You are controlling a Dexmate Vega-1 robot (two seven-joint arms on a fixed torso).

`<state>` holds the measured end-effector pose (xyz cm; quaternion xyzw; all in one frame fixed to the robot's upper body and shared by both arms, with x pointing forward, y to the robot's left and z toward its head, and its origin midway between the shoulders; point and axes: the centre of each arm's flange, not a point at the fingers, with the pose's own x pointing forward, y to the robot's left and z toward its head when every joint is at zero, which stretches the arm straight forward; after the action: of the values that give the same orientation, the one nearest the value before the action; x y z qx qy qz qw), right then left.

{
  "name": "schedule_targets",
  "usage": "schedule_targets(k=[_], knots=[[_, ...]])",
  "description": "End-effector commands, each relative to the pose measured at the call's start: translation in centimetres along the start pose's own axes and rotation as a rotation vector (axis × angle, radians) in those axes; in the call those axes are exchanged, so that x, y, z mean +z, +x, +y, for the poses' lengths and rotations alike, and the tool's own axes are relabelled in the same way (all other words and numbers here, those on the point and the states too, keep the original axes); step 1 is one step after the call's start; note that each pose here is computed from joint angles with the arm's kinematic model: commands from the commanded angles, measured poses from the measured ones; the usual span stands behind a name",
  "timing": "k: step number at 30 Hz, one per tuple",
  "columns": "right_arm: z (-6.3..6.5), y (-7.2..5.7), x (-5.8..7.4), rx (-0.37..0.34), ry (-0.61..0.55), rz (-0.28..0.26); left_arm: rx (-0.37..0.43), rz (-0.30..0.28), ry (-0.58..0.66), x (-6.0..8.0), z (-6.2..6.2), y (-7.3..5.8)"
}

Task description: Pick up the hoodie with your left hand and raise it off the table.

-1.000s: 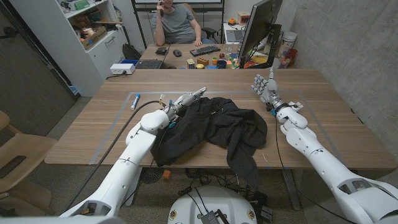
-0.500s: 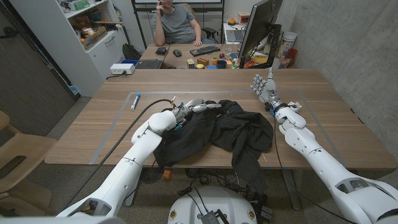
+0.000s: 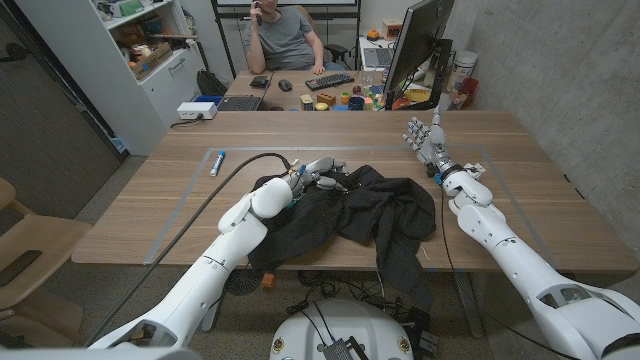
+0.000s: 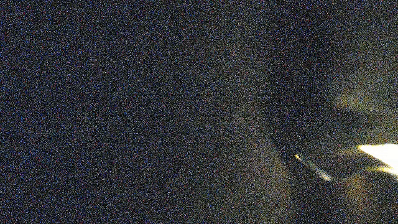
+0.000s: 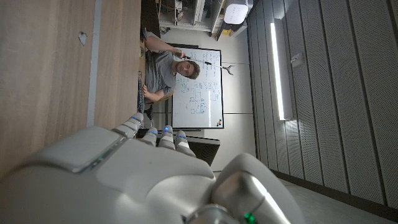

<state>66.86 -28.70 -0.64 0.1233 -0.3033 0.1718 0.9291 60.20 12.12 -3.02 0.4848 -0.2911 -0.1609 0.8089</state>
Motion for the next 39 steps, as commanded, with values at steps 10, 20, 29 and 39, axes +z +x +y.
schedule_targets(k=[10,20,29,39], knots=[[-0.8,-0.1,0.0,0.002,0.029,0.001,0.358,-0.115,-0.074,0.9,4.6,-1.4],[-0.3,-0.1,0.6,0.026,0.024,-0.015,0.467,-0.196,0.009,4.1,12.3,-1.6],[-0.5,-0.5,1.2,0.044,-0.017,-0.006,0.576,-0.26,0.048,7.3,16.9,-2.4],[-0.3,-0.3,1.7,0.077,-0.069,0.01,0.702,-0.38,0.078,11.6,21.6,-3.8]])
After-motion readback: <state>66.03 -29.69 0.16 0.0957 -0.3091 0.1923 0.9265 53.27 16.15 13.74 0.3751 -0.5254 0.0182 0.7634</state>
